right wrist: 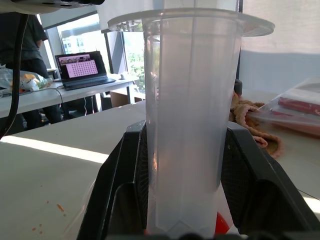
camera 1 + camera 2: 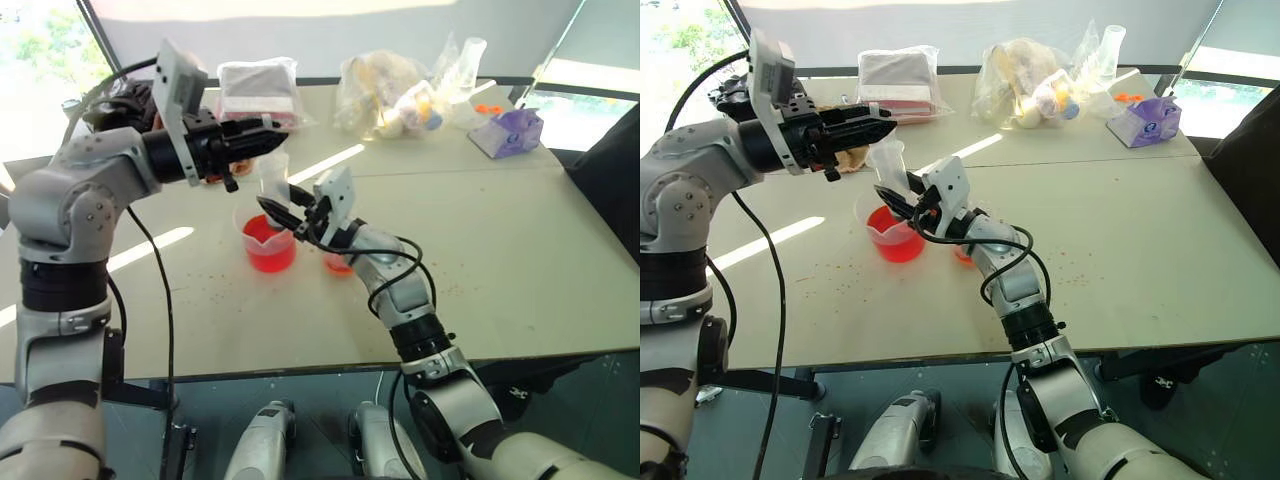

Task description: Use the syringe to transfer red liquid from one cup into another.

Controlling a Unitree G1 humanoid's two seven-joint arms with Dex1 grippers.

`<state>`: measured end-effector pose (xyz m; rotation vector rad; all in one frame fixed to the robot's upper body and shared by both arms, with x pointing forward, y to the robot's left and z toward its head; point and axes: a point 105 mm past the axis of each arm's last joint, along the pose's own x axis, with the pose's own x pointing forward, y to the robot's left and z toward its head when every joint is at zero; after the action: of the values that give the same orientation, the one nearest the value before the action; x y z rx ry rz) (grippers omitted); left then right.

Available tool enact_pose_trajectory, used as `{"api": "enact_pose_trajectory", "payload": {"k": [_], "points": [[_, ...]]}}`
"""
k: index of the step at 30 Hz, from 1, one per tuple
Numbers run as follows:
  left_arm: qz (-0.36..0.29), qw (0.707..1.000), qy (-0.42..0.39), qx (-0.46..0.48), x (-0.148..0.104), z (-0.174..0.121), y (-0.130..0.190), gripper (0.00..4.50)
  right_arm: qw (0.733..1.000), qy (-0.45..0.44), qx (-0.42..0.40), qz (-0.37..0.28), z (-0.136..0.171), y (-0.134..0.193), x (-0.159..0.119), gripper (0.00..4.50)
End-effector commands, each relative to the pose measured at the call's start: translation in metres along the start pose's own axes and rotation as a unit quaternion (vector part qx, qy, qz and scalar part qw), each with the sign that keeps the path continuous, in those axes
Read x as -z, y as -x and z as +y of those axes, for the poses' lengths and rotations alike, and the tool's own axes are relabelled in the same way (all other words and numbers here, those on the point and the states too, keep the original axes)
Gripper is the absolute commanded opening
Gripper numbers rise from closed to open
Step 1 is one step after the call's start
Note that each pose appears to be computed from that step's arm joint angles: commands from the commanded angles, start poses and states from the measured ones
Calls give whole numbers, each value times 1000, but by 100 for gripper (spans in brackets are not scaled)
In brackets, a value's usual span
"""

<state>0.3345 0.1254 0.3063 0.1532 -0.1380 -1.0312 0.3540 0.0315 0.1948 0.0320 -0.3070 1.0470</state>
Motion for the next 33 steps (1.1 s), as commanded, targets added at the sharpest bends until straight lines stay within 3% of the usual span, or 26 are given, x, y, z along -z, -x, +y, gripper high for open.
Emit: {"api": "enact_pose_trajectory", "payload": {"k": [1, 2, 22, 28, 33], "points": [[-40, 997, -43, -50, -26, 6, 22, 212, 998, 17, -65, -19, 31, -17, -16, 140], [-35, 997, -43, -55, -23, 5, 27, 228, 997, 21, -62, -28, 29, -18, -23, 140], [-19, 983, 6, -181, -1, 8, 95, 228, 991, 69, -6, -118, 11, -23, -85, 140], [-38, 988, 7, -152, -8, 13, 75, 228, 985, 99, 19, -141, -3, -8, -117, 140], [-51, 993, 10, -106, -10, 15, 48, 228, 982, 130, 65, -124, -24, 25, -131, 140]]}}
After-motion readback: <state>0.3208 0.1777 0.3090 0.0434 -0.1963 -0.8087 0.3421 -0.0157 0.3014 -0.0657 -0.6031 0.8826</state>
